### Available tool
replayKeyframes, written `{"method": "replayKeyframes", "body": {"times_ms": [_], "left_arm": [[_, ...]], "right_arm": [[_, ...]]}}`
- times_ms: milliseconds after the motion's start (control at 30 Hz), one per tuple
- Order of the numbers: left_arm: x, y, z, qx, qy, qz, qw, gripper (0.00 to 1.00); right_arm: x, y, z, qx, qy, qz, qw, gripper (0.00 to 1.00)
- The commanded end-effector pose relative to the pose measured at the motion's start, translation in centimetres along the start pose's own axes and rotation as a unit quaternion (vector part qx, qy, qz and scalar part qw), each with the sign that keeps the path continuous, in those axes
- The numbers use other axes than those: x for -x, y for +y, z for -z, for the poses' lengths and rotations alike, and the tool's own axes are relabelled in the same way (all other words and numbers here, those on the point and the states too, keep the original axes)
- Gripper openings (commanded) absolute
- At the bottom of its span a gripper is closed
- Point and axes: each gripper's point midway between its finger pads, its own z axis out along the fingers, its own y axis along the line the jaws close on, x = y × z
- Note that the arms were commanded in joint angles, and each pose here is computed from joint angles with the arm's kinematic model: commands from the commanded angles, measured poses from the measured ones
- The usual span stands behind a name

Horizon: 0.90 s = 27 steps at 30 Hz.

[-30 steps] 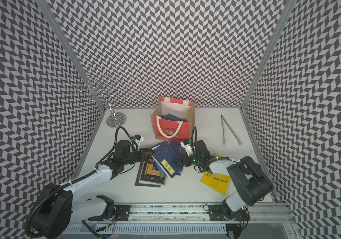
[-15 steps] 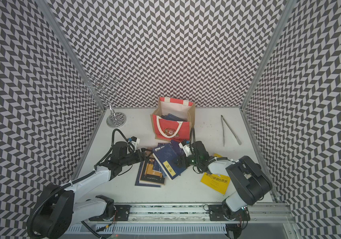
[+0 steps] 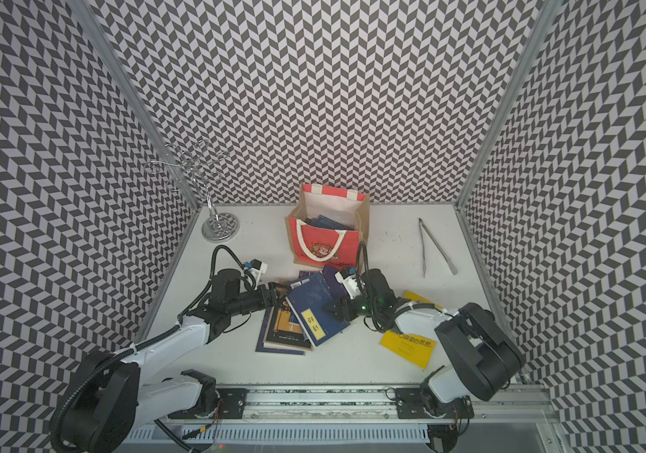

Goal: Put the books into the canvas bag
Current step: Pick up the book from the book.

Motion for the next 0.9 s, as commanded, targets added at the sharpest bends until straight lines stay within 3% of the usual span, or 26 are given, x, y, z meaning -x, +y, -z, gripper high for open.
{"method": "replayKeyframes", "body": {"times_ms": [0,133,267,567,867], "left_arm": [[-0.9,0.3,0.1,0.002,0.013,0.005,1.0,0.72],[-1.2,-0.5,-0.1,-0.027,0.02,0.006,0.999,0.68],[-1.2,-1.6,-0.5,-0.047,0.025,-0.002,0.999,0.57],[-1.1,-1.9,-0.4,-0.039,0.025,-0.005,0.999,0.34],[-1.0,-1.8,-0.1,-0.014,0.026,-0.013,0.999,0.33]], "right_arm": [[0.9,0.9,-0.2,0.011,-0.015,0.026,0.999,0.67],[0.9,1.0,-0.2,0.012,-0.015,0.029,0.999,0.67],[0.8,1.0,-0.3,0.011,-0.012,0.03,0.999,0.67],[0.8,1.0,-0.3,0.009,-0.013,0.032,0.999,0.67],[1.0,1.0,-0.4,0.01,-0.014,0.032,0.999,0.66]]}}
